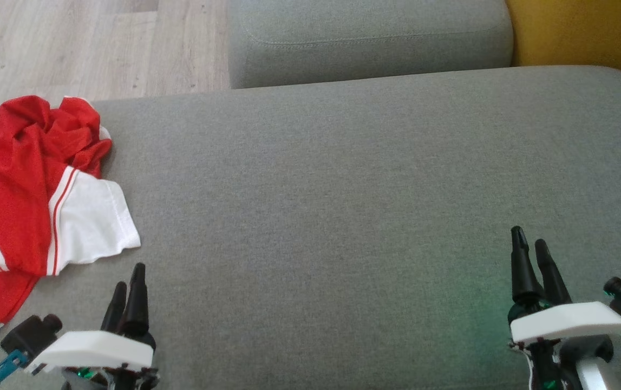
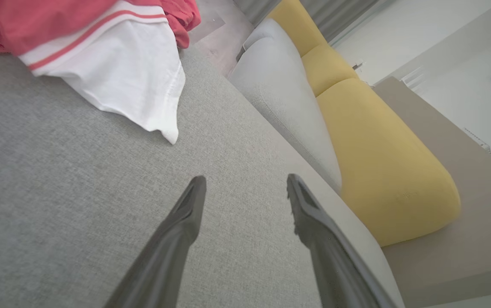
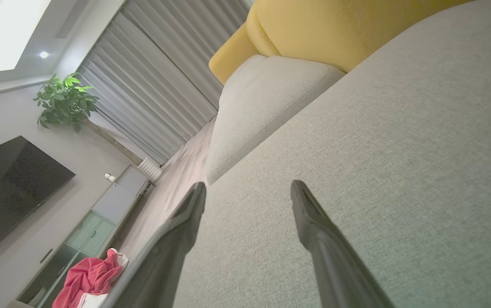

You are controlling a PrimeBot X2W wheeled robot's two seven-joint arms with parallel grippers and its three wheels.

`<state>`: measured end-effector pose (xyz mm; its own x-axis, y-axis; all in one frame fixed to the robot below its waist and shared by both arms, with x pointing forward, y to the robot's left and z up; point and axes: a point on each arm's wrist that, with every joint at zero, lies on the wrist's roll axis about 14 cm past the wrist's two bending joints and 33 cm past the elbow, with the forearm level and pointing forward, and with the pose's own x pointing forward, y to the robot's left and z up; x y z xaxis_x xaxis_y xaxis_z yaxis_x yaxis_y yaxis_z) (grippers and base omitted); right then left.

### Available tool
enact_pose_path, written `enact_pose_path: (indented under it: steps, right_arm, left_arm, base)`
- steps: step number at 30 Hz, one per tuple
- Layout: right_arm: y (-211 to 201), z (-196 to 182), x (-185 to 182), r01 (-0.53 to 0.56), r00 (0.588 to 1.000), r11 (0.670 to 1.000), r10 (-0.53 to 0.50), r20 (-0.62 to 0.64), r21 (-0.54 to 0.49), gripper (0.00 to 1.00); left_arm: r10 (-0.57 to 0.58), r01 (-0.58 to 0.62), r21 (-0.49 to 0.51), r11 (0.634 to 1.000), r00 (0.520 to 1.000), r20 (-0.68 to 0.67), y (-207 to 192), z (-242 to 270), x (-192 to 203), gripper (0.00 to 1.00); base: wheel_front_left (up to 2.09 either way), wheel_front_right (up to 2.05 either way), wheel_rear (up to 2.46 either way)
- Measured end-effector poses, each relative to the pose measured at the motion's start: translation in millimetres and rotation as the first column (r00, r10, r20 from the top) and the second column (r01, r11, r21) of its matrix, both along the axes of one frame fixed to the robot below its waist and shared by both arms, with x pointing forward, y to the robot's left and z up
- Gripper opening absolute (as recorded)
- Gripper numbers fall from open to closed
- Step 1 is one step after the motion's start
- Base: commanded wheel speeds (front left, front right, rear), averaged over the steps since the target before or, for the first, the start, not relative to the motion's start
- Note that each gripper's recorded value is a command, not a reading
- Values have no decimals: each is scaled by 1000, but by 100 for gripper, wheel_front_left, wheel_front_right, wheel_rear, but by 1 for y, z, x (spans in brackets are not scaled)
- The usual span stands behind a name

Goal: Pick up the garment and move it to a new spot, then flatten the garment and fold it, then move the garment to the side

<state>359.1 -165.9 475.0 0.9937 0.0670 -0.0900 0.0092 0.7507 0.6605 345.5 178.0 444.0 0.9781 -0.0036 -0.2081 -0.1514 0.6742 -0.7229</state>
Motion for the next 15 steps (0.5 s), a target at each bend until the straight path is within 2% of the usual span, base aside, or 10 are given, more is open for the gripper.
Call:
enact_pose_path:
  steps: [15]
  right_arm:
    - [6, 2, -1, -30, 999, 981, 37, 30, -191, 100]
  left_arm:
    - [-31, 26, 207, 978, 999, 18, -1, 3, -1, 100]
  base:
    - [0, 0, 0]
